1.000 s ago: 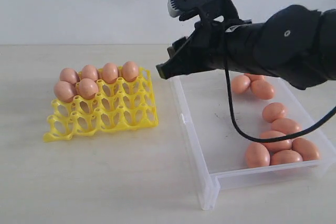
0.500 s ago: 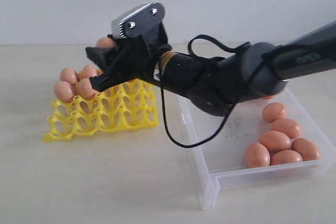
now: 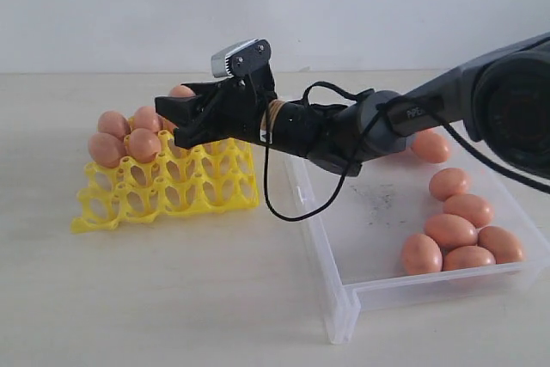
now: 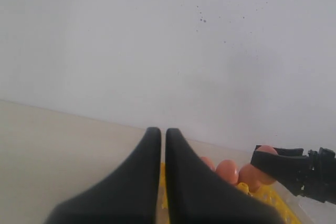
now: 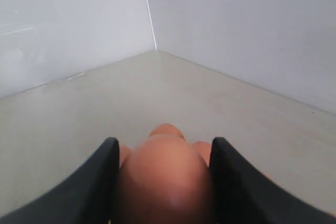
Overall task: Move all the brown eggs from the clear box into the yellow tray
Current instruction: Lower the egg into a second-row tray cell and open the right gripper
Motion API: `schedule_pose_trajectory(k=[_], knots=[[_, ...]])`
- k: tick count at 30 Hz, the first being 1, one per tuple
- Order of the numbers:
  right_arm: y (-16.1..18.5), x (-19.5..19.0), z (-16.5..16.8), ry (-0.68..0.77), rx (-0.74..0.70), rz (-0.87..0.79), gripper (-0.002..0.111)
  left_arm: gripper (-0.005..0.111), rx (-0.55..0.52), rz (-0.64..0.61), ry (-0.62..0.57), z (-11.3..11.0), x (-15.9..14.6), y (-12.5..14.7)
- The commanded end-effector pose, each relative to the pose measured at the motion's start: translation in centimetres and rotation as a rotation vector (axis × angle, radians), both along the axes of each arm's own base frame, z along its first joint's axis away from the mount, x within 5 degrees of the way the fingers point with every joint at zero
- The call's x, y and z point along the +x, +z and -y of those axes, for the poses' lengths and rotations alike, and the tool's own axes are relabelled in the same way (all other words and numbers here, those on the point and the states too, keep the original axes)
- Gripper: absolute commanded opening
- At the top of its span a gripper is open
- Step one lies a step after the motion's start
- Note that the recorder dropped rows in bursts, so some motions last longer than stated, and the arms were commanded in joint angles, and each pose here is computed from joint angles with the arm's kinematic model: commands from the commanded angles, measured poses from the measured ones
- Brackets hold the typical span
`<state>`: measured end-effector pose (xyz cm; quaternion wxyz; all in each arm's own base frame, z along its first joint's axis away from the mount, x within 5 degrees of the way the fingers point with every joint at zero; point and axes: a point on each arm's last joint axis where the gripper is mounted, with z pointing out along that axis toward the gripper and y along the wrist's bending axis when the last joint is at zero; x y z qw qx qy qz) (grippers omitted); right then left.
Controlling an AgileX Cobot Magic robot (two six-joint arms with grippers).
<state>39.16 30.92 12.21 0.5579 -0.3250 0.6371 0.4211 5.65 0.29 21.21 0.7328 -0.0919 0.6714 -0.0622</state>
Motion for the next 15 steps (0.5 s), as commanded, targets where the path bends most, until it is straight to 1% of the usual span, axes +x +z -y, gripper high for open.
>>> schedule_pose_trajectory(k=[1, 4, 8, 15], knots=[[-1.2, 1.1, -0.7, 0.023, 0.026, -0.019, 0.0, 0.004, 0.006, 0.005, -0.004, 0.0, 0.0, 0.1], [-2.2, 1.5, -1.1, 0.038, 0.034, -0.045, 0.0, 0.004, 0.006, 0.005, -0.004, 0.0, 0.0, 0.1], [-2.8, 1.9, -1.2, 0.026, 0.002, -0.06, 0.0, 0.004, 0.006, 0.005, -0.004, 0.0, 0.0, 0.1], [-2.9, 1.9, -1.2, 0.02, -0.007, -0.063, 0.0, 0.004, 0.006, 0.005, -0.004, 0.0, 0.0, 0.1]])
